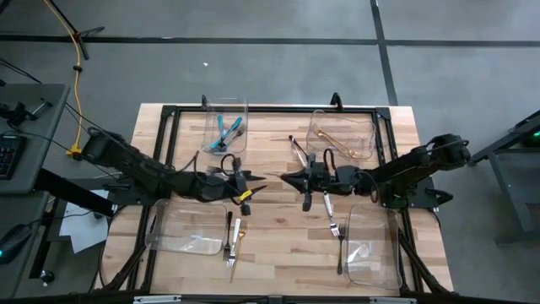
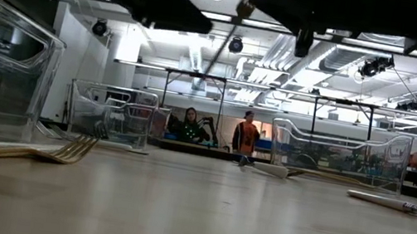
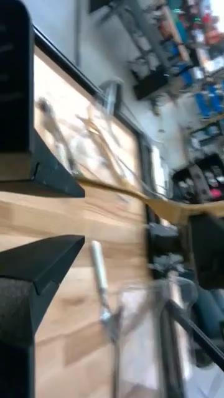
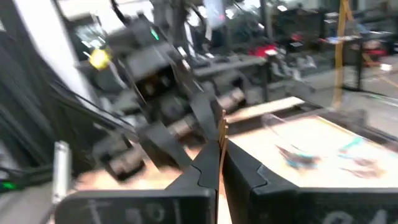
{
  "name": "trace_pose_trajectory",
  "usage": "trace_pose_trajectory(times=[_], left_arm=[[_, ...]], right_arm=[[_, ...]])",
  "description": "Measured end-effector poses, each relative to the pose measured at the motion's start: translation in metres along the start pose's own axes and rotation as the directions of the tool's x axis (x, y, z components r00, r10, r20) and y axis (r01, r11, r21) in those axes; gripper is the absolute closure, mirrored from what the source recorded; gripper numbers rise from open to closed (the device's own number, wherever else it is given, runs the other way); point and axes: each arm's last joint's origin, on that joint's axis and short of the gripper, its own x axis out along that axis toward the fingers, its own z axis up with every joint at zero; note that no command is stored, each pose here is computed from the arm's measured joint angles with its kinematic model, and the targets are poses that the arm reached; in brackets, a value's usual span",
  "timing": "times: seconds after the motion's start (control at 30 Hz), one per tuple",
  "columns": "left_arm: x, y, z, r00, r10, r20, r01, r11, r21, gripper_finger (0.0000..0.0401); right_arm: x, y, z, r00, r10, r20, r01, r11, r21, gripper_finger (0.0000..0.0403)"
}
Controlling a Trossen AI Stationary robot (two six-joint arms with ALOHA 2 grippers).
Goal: Sort silverware by color (type)
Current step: Put the gold fork into the top right transparent bin
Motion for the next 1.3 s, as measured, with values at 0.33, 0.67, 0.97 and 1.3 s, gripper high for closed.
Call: trace_pose_trajectory(times=[0.33,0.67,0.97,1.3], left_arm=[[-0.047,0.019,0.014,1.0,-0.001,-0.001,0.001,0.998,-0.063,0.0275],[-0.085,0.038,-0.012,0.972,0.063,0.227,-0.029,0.988,-0.15,0.0274],[-0.086,0.039,-0.012,0.973,0.065,0.221,-0.031,0.987,-0.155,0.0274],[-0.086,0.039,-0.012,0.971,0.068,0.227,-0.029,0.985,-0.17,0.0274]], right_arm=[[-0.029,0.009,0.014,0.964,-0.257,-0.07,0.246,0.96,-0.133,0.0402],[-0.04,0.019,0.017,0.952,-0.299,-0.066,0.285,0.944,-0.168,0.0402],[-0.039,0.017,0.018,0.949,-0.307,-0.064,0.296,0.944,-0.148,0.0402],[-0.039,0.017,0.023,0.933,-0.359,-0.007,0.356,0.928,-0.112,0.0402]])
